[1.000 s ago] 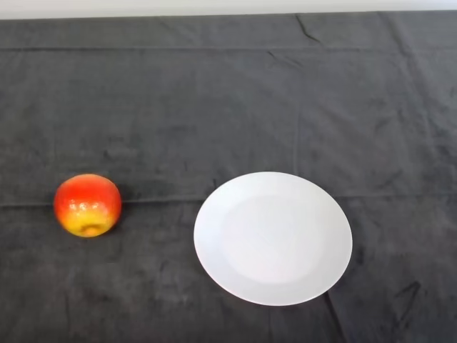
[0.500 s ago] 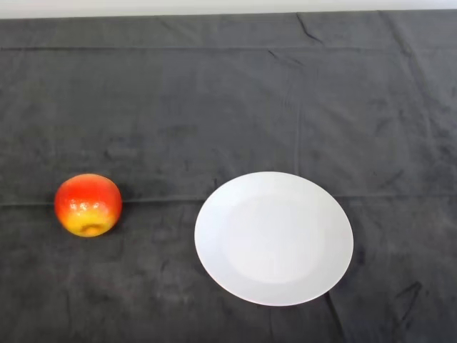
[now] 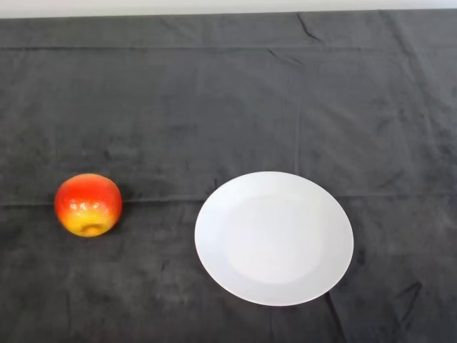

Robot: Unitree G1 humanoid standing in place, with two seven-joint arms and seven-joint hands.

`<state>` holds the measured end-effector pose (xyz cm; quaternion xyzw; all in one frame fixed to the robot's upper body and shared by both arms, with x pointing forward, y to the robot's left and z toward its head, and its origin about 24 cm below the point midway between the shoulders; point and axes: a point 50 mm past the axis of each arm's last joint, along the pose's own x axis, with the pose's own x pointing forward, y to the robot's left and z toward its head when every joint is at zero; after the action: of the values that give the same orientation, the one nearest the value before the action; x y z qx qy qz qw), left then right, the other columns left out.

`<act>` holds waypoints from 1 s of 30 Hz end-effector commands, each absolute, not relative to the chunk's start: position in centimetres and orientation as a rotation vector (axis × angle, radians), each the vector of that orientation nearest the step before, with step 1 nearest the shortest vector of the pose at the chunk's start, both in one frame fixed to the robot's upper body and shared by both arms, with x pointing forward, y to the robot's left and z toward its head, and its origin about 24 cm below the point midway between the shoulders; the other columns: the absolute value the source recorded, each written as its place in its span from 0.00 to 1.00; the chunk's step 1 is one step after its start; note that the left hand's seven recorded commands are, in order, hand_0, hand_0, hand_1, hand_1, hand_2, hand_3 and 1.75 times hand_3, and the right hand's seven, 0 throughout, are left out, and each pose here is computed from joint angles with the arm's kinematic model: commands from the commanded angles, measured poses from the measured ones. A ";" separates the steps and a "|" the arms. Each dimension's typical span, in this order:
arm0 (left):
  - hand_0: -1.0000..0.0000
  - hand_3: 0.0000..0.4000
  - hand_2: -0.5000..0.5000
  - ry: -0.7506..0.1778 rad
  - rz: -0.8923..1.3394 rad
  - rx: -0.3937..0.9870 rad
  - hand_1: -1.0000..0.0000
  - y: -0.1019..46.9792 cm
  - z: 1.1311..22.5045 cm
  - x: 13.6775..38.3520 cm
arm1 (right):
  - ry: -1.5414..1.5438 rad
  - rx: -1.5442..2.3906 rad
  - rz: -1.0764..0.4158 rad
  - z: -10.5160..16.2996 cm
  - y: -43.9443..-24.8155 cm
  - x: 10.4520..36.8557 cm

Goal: Move the apple to the plate

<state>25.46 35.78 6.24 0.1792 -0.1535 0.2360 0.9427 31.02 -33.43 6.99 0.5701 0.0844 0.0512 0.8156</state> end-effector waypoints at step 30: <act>1.00 0.00 0.50 -0.244 0.109 0.413 1.00 28.3 4.6 29.7 | 0.131 1.218 0.113 8.0 -34.1 31.1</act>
<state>28.60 28.99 3.27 0.1923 -0.0973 0.0745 0.9737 31.02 -33.43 6.99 0.5701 0.0844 0.0512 0.8156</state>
